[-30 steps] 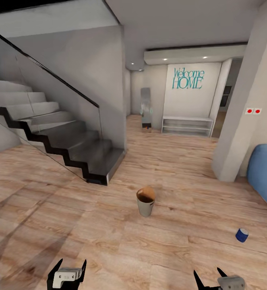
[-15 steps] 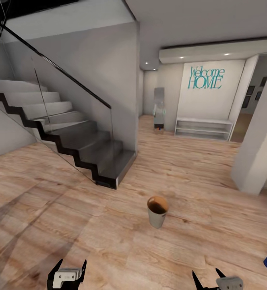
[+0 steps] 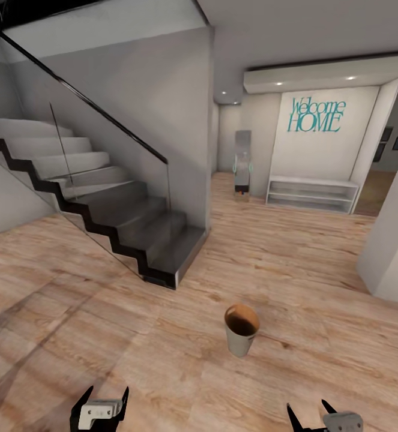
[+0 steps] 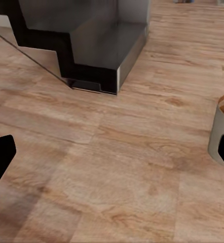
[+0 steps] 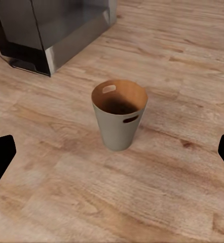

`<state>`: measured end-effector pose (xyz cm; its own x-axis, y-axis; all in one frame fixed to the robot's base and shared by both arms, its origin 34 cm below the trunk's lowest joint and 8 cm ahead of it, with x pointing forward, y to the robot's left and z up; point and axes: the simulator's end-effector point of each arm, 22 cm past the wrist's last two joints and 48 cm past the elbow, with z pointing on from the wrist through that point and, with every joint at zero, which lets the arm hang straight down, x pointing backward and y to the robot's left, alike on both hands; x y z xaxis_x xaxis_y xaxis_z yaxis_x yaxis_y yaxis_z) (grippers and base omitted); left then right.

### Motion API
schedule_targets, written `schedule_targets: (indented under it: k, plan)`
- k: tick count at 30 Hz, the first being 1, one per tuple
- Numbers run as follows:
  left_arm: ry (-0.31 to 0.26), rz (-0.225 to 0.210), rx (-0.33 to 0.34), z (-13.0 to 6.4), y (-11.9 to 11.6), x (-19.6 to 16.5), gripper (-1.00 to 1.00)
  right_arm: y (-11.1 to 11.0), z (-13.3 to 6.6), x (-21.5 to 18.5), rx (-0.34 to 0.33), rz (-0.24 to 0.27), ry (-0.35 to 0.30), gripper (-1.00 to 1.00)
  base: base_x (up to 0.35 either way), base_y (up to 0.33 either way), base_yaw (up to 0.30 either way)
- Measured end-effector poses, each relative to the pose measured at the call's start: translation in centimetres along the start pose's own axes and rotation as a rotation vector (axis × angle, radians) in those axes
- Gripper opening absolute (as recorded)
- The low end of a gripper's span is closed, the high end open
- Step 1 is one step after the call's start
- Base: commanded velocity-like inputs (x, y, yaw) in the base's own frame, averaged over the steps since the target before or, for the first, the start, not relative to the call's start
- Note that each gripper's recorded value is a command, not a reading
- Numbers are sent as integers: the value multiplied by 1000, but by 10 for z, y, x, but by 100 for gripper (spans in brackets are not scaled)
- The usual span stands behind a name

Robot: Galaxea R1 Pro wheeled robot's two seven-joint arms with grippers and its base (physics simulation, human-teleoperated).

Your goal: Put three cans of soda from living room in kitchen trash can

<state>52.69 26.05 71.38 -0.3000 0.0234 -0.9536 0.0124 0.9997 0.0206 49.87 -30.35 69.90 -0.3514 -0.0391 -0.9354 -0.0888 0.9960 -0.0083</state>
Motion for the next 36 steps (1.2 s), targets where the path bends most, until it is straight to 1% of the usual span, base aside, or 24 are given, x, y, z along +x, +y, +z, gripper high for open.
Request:
schedule_targets:
  k: [23,36]
  plan:
    - [0,0,-1,0,0,0,100,-1,0,0,3,-1,0,100,293,-114,0]
    - [0,0,0,0,0,0,100,-1,0,1,1,-1,2,100,296,-7,0]
